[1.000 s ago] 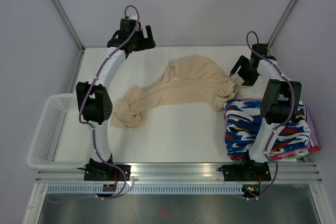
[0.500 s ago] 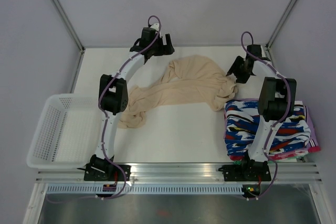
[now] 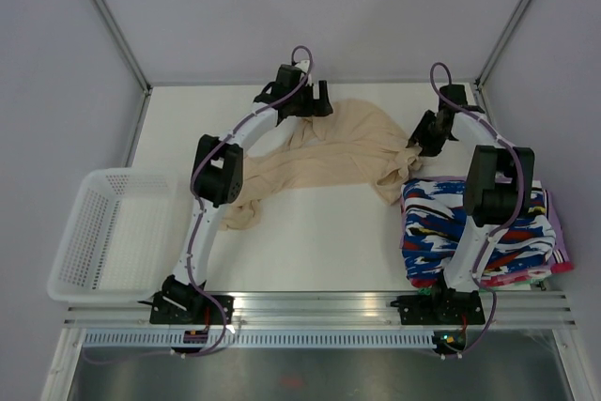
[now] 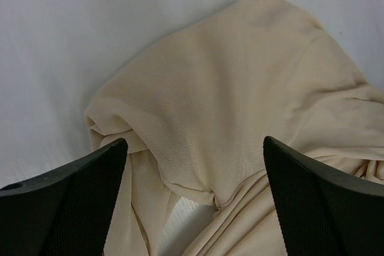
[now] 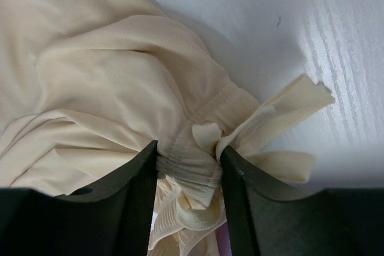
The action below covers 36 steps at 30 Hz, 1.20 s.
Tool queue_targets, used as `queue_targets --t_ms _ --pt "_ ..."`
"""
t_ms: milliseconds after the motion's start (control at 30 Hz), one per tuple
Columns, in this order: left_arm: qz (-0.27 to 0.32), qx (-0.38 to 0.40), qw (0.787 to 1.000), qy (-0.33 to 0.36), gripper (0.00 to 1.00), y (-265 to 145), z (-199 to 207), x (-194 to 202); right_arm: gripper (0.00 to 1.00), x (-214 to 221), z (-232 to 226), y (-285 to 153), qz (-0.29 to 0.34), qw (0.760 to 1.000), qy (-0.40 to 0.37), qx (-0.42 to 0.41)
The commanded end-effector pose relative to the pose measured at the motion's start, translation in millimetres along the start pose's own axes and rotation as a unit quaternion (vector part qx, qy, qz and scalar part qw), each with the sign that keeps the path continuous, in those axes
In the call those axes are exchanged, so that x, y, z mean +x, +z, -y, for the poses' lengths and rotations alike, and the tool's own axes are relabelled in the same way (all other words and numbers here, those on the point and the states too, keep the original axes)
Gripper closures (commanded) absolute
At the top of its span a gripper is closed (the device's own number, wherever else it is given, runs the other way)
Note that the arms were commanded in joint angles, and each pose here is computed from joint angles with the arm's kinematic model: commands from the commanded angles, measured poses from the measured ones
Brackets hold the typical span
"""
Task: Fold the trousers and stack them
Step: Flatten the trousers out
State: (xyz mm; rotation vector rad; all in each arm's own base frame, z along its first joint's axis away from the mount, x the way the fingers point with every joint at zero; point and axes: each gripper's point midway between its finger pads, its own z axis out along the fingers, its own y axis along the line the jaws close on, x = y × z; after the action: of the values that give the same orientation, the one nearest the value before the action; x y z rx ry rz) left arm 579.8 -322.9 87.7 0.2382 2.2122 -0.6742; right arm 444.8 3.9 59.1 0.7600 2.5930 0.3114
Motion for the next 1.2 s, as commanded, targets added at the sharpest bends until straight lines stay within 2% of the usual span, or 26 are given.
queue_targets --t_ms 0,67,167,200,233,300,400,433,533,567,600,667,733,800,833,867,900,933,967,1067,1167 --pt "0.008 0.012 1.000 0.020 0.02 7.2 -1.2 -3.8 0.53 -3.6 -7.8 2.3 0.012 0.999 0.024 -0.020" --pt "0.004 0.007 1.000 0.024 0.06 8.2 -4.1 -0.5 0.58 -7.1 -9.6 7.0 0.015 0.999 0.027 -0.022" --pt "0.001 -0.002 1.000 0.025 0.15 11.5 -8.0 4.7 0.83 -13.8 -12.1 11.4 0.015 1.000 0.017 -0.021" --pt "0.001 -0.007 1.000 0.025 0.24 13.1 -9.7 6.1 0.95 -15.2 -11.0 11.7 0.015 1.000 0.016 -0.017" --pt "0.001 -0.009 1.000 0.025 0.29 14.3 -10.9 6.9 0.99 -18.1 -13.1 9.7 0.018 1.000 0.011 -0.019" --pt "0.006 -0.013 1.000 0.022 0.41 15.9 -10.1 4.0 1.00 -29.5 -18.4 1.6 0.030 0.999 -0.006 -0.024" --pt "0.024 -0.033 0.999 0.002 0.79 15.9 -13.1 -8.7 1.00 -50.7 -31.0 -17.2 0.062 0.997 -0.030 -0.038" --pt "0.032 -0.049 0.998 -0.003 0.98 11.2 -15.4 -16.9 1.00 -57.1 -37.0 -25.4 0.073 0.996 -0.036 -0.048" --pt "0.083 -0.126 0.989 0.007 0.98 -19.0 -40.5 -58.0 1.00 -83.0 -58.9 -53.3 0.113 0.989 -0.052 -0.078" --pt "0.108 -0.142 0.984 0.011 0.98 -43.8 -41.4 -79.7 1.00 -93.2 -69.9 -64.7 0.129 0.985 -0.058 -0.094" --pt "0.133 -0.171 0.976 0.010 0.98 -61.9 -58.7 -97.2 1.00 -100.7 -76.7 -74.6 0.142 0.982 -0.063 -0.105" --pt "0.185 -0.185 0.965 0.016 0.98 -104.3 -63.3 -135.4 1.00 -114.4 -91.1 -95.6 0.165 0.975 -0.072 -0.128" --pt "0.206 -0.208 0.956 0.015 0.98 -132.0 -81.9 -152.1 1.00 -121.4 -102.4 -115.2 0.183 0.968 -0.089 -0.149" --pt "0.231 -0.231 0.945 0.028 0.98 -168.5 -81.6 -172.5 1.00 -125.3 -109.3 -136.4 0.212 0.956 -0.119 -0.166" --pt "0.225 -0.240 0.944 0.035 0.98 -172.9 -85.5 -165.1 1.00 -116.7 -100.5 -127.1 0.207 0.958 -0.121 -0.156" --pt "0.248 -0.230 0.940 0.043 0.98 -197.0 -69.4 -177.9 1.00 -120.2 -97.3 -127.9 0.226 0.955 -0.123 -0.150" --pt "0.249 -0.220 0.942 0.055 0.98 -203.2 -62.5 -176.0 0.99 -124.3 -81.1 -127.2 0.243 0.957 -0.112 -0.114" --pt "0.228 -0.215 0.948 0.063 0.98 -197.5 -65.3 -152.7 1.00 -117.2 -66.4 -111.9 0.231 0.963 -0.107 -0.094" --pt "0.247 -0.177 0.949 0.078 0.98 -208.5 -40.6 -160.1 1.00 -116.4 -53.0 -96.1 0.217 0.968 -0.100 -0.082" --pt "0.197 -0.158 0.964 0.086 0.98 -189.9 -33.5 -121.5 1.00 -113.0 -22.3 -51.6 0.172 0.980 -0.081 -0.055" --pt "0.140 -0.146 0.977 0.067 0.93 -163.2 -39.2 -90.8 1.00 -131.1 -11.9 -35.4 0.168 0.983 -0.056 -0.052"
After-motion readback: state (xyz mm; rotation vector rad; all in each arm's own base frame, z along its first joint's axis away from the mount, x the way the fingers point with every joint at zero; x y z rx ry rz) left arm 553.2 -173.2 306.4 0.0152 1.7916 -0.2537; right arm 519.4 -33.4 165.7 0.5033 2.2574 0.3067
